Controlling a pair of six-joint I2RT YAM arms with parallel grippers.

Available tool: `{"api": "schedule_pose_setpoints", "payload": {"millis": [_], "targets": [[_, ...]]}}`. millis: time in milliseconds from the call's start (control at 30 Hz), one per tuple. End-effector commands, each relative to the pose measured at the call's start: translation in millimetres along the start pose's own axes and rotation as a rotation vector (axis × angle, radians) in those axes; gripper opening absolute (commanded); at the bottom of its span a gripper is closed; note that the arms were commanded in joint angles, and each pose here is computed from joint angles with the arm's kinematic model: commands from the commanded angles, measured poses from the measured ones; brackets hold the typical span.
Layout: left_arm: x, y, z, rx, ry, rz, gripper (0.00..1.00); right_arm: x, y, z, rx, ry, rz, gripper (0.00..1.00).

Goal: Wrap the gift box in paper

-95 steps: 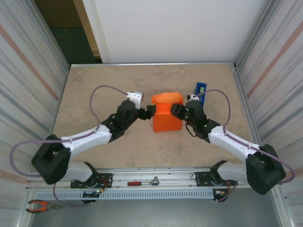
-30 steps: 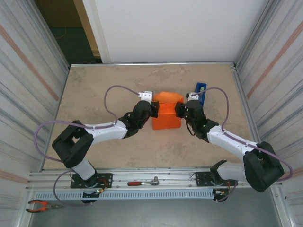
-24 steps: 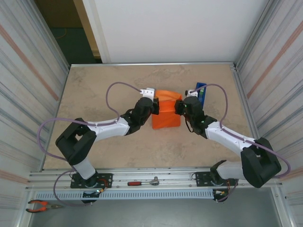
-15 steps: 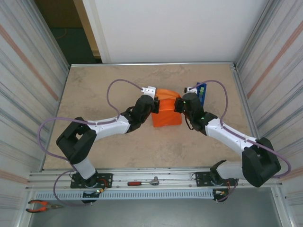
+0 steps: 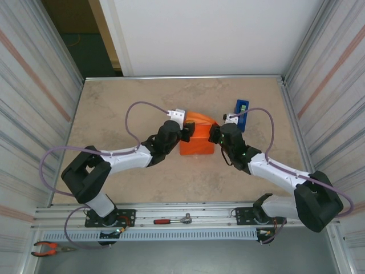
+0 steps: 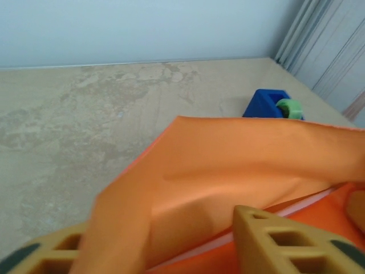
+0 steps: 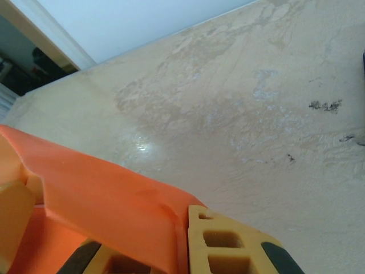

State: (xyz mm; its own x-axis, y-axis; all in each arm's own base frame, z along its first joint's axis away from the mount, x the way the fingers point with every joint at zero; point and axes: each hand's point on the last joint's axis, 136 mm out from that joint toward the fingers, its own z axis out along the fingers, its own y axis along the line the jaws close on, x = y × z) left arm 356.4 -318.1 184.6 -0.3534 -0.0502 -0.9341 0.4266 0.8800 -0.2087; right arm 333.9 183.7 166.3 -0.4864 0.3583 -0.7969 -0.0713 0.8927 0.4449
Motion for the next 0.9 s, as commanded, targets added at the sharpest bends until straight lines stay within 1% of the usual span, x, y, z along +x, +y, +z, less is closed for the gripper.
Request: {"api": "schedule_pose_setpoints", "payload": {"millis": [0, 33, 133, 300, 400, 467, 633, 667, 700, 733, 800, 867], "targets": [[-27.1, -2.9, -18.2, 0.034, -0.077, -0.064, 0.62, 42.4, -19.4, -3.3, 0.059, 0.122, -0.025, 0.00], [-31.0, -0.7, -22.0, 0.030, -0.093, -0.080, 0.66, 41.7, -19.7, -3.5, 0.062, 0.120, -0.025, 0.00], [-35.0, 1.0, -28.5, 0.034, -0.108, -0.109, 0.70, 41.6, -21.1, -4.3, 0.068, 0.119, -0.022, 0.00], [-27.0, -2.9, -25.4, 0.042, -0.096, -0.128, 0.73, 44.1, -20.7, -4.1, 0.066, 0.129, -0.018, 0.00], [-19.1, -8.1, -22.3, 0.034, -0.086, -0.113, 0.74, 43.5, -20.2, -4.5, 0.070, 0.136, -0.017, 0.00], [-11.2, -6.6, -18.5, 0.000, -0.071, -0.092, 0.73, 42.8, -19.1, -5.2, 0.068, 0.138, -0.020, 0.00], [13.6, 13.9, -12.4, -0.153, -0.027, -0.045, 0.73, 34.6, -10.2, -8.1, 0.047, 0.153, -0.037, 0.00], [18.0, 17.3, -12.1, -0.170, -0.017, -0.039, 0.73, 32.6, -9.0, -9.1, 0.042, 0.158, -0.041, 0.05], [21.4, 20.6, -11.9, -0.190, -0.007, -0.034, 0.72, 27.0, -6.9, -10.9, 0.032, 0.160, -0.038, 0.18], [24.8, 21.9, -12.3, -0.203, 0.006, -0.024, 0.71, 20.5, -4.3, -13.5, 0.016, 0.159, -0.032, 0.36], [27.7, 23.6, -14.0, -0.218, 0.018, -0.008, 0.70, 7.9, -1.4, -19.0, -0.009, 0.157, -0.015, 0.67], [28.6, 23.1, -16.5, -0.220, 0.020, 0.002, 0.69, -4.3, -1.0, -25.0, -0.019, 0.149, -0.004, 0.92]]}}
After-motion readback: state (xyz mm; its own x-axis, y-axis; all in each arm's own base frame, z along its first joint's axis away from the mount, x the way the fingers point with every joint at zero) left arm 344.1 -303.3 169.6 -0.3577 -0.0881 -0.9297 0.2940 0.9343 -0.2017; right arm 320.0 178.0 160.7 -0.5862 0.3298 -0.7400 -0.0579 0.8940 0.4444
